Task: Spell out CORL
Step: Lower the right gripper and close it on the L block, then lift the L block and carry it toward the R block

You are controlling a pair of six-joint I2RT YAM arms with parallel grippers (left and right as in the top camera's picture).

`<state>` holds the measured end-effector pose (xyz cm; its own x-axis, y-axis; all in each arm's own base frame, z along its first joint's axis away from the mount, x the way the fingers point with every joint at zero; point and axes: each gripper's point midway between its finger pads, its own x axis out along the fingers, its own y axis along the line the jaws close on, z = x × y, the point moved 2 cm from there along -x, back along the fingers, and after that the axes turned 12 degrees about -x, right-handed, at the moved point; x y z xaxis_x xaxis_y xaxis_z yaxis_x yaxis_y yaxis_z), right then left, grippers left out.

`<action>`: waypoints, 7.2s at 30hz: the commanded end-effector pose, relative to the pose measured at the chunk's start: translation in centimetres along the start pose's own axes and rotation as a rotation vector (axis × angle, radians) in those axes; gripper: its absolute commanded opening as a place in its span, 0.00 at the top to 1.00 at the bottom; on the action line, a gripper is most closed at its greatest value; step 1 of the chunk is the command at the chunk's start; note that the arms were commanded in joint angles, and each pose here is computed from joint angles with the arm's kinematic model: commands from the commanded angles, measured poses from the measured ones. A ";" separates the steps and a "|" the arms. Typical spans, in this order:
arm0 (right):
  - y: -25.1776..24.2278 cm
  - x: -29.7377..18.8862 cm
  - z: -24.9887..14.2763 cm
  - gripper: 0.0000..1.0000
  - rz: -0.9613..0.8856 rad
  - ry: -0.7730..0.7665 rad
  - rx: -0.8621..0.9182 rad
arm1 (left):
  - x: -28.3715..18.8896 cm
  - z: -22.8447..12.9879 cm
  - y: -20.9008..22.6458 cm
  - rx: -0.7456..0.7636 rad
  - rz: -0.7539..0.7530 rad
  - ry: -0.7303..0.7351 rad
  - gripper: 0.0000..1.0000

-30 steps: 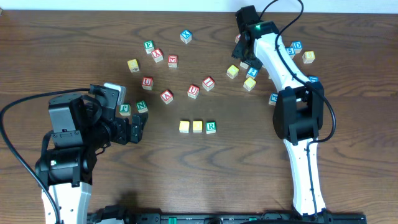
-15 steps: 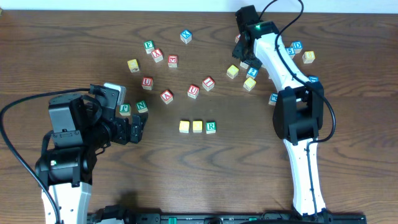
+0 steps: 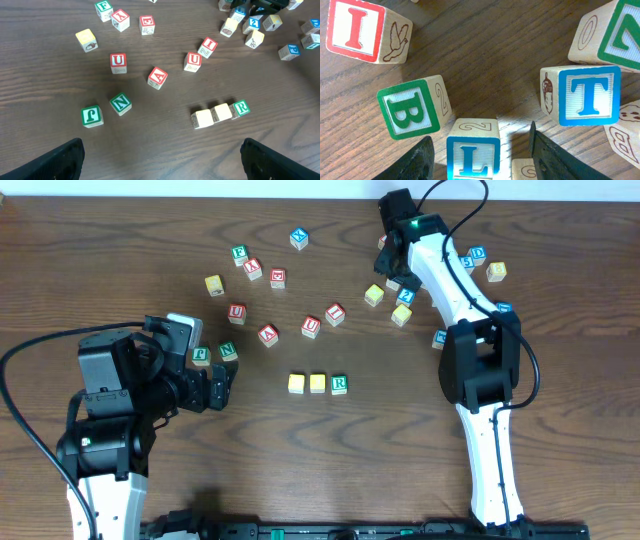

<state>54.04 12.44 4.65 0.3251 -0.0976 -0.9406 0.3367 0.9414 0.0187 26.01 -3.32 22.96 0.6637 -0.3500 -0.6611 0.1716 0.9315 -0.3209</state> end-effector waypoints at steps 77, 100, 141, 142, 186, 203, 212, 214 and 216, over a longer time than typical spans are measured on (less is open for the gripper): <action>0.6 2.4 -0.7 0.47 -0.043 -0.026 0.037 | -0.5 0.8 -0.4 0.025 -0.011 -0.023 0.02; 0.9 0.7 0.1 0.52 -0.036 -0.033 0.021 | -0.5 0.8 -0.4 0.025 -0.011 -0.023 0.02; -0.4 -8.3 0.6 0.87 -0.025 -0.041 -0.228 | -0.5 0.8 -0.4 0.025 -0.011 -0.023 0.02; -0.6 -9.1 0.4 0.89 -0.026 -0.035 -0.245 | -0.5 0.8 -0.4 0.025 -0.011 -0.023 0.02; 1.4 -22.5 -10.6 0.99 -0.031 -0.017 -0.536 | -0.5 0.8 -0.4 0.025 -0.011 -0.023 0.02; 0.7 -18.9 -19.9 0.99 0.092 -0.010 -0.510 | -0.5 0.8 -0.4 0.025 -0.011 -0.023 0.02; 0.1 -15.0 -23.3 0.97 0.080 0.036 -0.488 | -0.5 0.8 -0.4 0.025 -0.011 -0.023 0.02; -0.1 -14.6 -23.5 0.97 0.074 0.037 -0.484 | -0.5 0.8 -0.4 0.025 -0.011 -0.023 0.02; -0.3 -14.1 -23.7 0.97 0.073 0.038 -0.483 | -0.5 0.8 -0.4 0.025 -0.011 -0.023 0.02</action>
<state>28.63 21.45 10.21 0.2915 -0.0180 -0.9564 -0.1657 0.9838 -0.0690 26.01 -3.32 22.96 0.6637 -0.3500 -0.6611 0.1716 0.9315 -0.3209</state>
